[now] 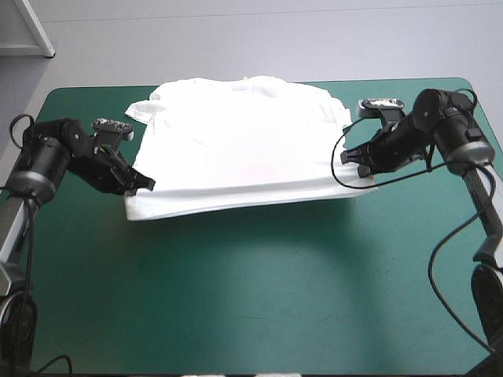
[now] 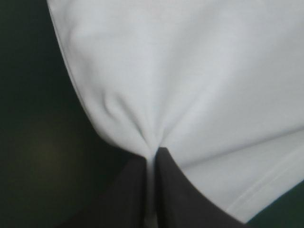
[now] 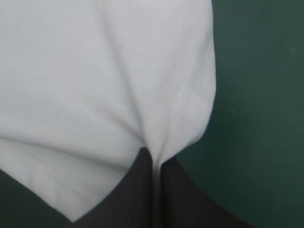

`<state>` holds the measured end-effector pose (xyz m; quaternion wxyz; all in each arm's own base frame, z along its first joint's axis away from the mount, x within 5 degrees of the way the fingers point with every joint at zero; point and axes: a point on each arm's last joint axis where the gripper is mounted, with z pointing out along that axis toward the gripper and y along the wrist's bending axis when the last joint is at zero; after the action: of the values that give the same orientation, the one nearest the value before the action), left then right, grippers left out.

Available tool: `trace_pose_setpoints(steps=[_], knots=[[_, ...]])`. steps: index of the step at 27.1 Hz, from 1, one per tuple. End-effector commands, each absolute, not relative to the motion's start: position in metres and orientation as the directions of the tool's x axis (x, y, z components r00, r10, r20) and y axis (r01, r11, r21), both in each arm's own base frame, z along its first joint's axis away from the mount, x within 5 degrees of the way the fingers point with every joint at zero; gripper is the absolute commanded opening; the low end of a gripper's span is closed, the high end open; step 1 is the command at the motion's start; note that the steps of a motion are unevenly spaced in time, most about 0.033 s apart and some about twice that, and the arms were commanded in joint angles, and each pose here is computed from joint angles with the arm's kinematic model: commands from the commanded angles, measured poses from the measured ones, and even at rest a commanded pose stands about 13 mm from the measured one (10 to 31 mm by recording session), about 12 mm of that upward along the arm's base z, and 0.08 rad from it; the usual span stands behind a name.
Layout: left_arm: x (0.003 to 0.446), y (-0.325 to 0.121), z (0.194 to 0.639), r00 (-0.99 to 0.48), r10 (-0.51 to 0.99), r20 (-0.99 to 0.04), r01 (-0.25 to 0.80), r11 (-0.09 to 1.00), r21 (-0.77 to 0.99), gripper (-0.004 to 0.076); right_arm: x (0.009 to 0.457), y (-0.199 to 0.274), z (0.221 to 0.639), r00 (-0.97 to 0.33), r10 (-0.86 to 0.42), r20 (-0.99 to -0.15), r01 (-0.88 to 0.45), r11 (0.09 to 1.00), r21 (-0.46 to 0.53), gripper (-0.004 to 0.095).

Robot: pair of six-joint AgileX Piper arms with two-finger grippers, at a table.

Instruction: Fold the cloth

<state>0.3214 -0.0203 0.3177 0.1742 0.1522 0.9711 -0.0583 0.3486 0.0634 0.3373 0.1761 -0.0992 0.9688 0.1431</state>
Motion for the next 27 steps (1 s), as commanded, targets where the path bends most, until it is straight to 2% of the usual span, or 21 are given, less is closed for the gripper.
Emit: trace_pose_setpoints(steps=[1,4,8,15,21,23,27], knots=[[0.272,-0.021,0.319,-0.897,0.258,-0.359,0.302,0.950,-0.073,0.0019,0.304,0.058,0.345,-0.901,-0.168,-0.401,-0.272,0.937,0.220,-0.0017],[0.245,-0.020,0.299,-0.925,0.263,-0.275,0.299,0.949,-0.097,0.0019,0.280,0.055,0.328,-0.923,-0.176,-0.342,-0.263,0.937,0.229,-0.0017],[0.203,-0.020,0.271,-0.951,0.265,-0.160,0.287,0.949,-0.134,0.0019,0.232,0.050,0.289,-0.958,-0.189,-0.216,-0.241,0.939,0.246,-0.0017],[0.164,-0.017,0.263,-0.961,0.252,-0.111,0.265,0.955,-0.132,0.0019,0.184,0.049,0.264,-0.973,-0.176,-0.149,-0.215,0.926,0.309,-0.0017],[0.149,-0.011,0.273,-0.954,0.261,-0.147,0.271,0.961,-0.051,0.0020,0.170,0.052,0.261,-0.958,-0.225,-0.177,-0.275,0.897,0.345,0.0000],[0.147,-0.010,0.275,-0.952,0.263,-0.159,0.273,0.961,-0.042,0.0028,0.170,0.054,0.262,-0.954,-0.234,-0.190,-0.289,0.886,0.363,0.0065],[0.144,-0.011,0.276,-0.953,0.261,-0.153,0.272,0.961,-0.057,0.0095,0.173,0.059,0.265,-0.933,-0.255,-0.255,-0.341,0.852,0.398,0.0262]])
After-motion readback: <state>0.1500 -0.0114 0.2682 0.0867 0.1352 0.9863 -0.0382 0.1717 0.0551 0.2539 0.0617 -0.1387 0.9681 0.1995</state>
